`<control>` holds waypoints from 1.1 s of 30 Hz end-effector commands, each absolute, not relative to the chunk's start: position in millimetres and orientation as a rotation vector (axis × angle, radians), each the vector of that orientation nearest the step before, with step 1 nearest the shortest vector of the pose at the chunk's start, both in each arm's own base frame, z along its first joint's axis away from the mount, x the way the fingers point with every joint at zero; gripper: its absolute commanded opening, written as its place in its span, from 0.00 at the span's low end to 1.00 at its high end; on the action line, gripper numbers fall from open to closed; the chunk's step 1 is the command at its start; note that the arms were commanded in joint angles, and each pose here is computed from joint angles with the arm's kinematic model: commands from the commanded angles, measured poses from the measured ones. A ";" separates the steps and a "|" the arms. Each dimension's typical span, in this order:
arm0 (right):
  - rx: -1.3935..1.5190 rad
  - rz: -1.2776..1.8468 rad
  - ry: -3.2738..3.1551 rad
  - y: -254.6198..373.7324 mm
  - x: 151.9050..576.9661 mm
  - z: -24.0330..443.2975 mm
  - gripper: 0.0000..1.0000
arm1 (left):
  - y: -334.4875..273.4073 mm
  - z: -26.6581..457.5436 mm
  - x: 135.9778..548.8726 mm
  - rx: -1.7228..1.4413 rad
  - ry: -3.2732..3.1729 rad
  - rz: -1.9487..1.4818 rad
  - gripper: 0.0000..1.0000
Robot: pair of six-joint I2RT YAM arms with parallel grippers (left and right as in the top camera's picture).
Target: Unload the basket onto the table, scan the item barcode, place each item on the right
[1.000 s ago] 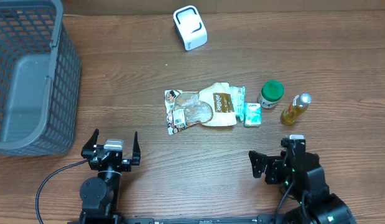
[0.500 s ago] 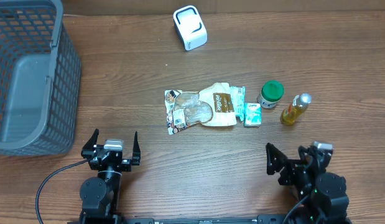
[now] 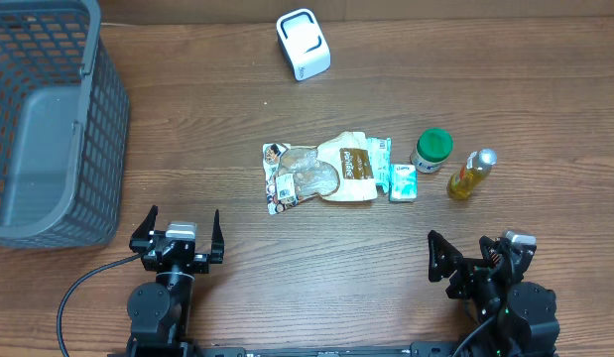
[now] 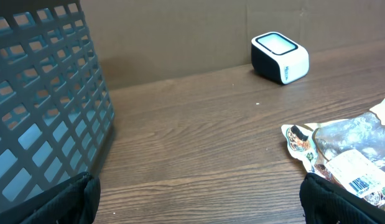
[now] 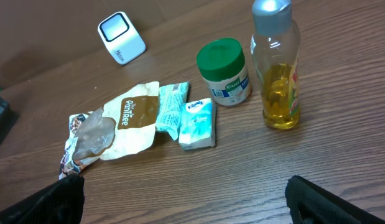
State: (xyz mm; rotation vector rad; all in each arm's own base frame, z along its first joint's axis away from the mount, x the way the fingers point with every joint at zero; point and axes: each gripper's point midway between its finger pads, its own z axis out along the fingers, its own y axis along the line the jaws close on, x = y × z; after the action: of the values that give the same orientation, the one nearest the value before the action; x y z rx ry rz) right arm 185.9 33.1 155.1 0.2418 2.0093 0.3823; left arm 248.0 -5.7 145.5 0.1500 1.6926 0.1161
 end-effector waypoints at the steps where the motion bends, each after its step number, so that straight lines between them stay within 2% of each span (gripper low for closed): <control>1: 0.250 0.374 2.011 31.1 184.2 153.3 1.00 | -4.2 144.1 248.1 0.159 1.694 0.130 1.00; 6: 0.261 0.356 2.089 29.7 175.5 136.2 1.00 | -4.2 144.1 248.1 0.159 1.694 0.130 1.00; 13: 0.217 0.423 1.760 34.0 202.9 212.3 1.00 | -4.2 144.1 248.1 0.159 1.694 0.130 0.99; 19: 0.208 0.435 1.693 34.3 205.3 228.8 1.00 | -4.2 144.1 248.1 0.159 1.694 0.130 1.00; 27: 0.170 0.478 1.406 34.8 208.1 291.8 1.00 | -4.2 144.1 248.1 0.159 1.694 0.130 0.99; 33: 0.152 0.495 1.275 35.3 211.3 304.5 1.00 | -4.2 144.1 248.1 0.159 1.694 0.130 1.00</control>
State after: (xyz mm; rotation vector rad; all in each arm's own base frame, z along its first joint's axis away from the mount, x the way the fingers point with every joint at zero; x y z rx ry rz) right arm 208.0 36.4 310.2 0.1473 1.2930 0.4988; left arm 248.0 -5.7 145.5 0.1497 1.6927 0.1158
